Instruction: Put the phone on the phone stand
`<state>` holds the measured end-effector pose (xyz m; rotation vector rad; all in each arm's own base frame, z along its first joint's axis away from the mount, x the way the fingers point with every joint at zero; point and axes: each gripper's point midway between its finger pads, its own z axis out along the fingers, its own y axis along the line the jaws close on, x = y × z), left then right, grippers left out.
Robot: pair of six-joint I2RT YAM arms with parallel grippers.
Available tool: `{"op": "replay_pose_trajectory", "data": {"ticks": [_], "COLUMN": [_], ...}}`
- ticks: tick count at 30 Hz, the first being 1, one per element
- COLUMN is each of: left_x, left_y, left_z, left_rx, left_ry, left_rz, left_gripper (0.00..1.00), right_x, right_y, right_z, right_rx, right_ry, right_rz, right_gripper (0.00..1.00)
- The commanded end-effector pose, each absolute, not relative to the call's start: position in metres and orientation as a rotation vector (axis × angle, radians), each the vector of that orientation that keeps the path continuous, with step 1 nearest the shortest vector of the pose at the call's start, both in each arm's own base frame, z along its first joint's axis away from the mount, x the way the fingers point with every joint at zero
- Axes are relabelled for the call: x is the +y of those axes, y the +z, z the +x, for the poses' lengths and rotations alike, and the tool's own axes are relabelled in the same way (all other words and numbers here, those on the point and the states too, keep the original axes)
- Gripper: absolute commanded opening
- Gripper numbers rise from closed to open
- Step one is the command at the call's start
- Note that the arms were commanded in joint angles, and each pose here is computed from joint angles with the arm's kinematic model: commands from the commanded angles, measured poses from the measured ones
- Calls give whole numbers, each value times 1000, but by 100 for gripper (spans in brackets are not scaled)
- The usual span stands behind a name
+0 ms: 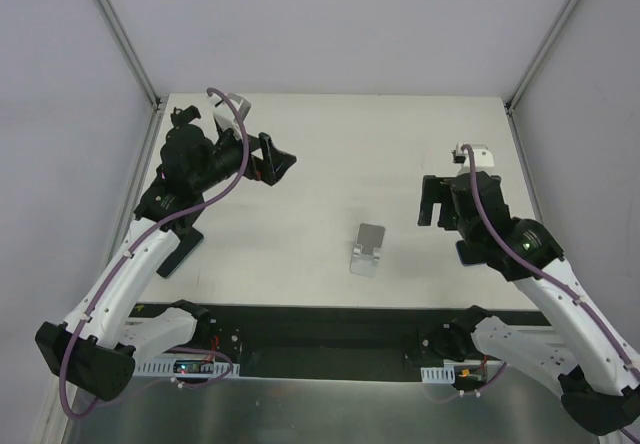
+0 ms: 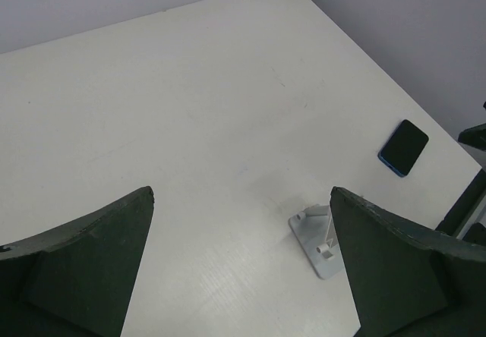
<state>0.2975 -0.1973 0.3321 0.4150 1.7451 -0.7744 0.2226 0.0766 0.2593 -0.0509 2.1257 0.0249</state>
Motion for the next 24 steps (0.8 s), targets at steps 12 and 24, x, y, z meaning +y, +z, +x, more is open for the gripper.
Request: {"op": "replay_pose_trajectory", "data": {"ticks": [12, 24], "left_x": [-219, -258], "left_y": [340, 328], "left_z": [280, 245], "left_rx": [1674, 1657], "left_ry": [-775, -750], "left_rz": [533, 714], "left_gripper": [99, 99], "right_x": [105, -41], "right_y": [206, 118], "right_z": [268, 265], "right_rx": [2403, 2446], "right_ry": [213, 46], "right_rz": [96, 1429], "right_gripper": [96, 96]}}
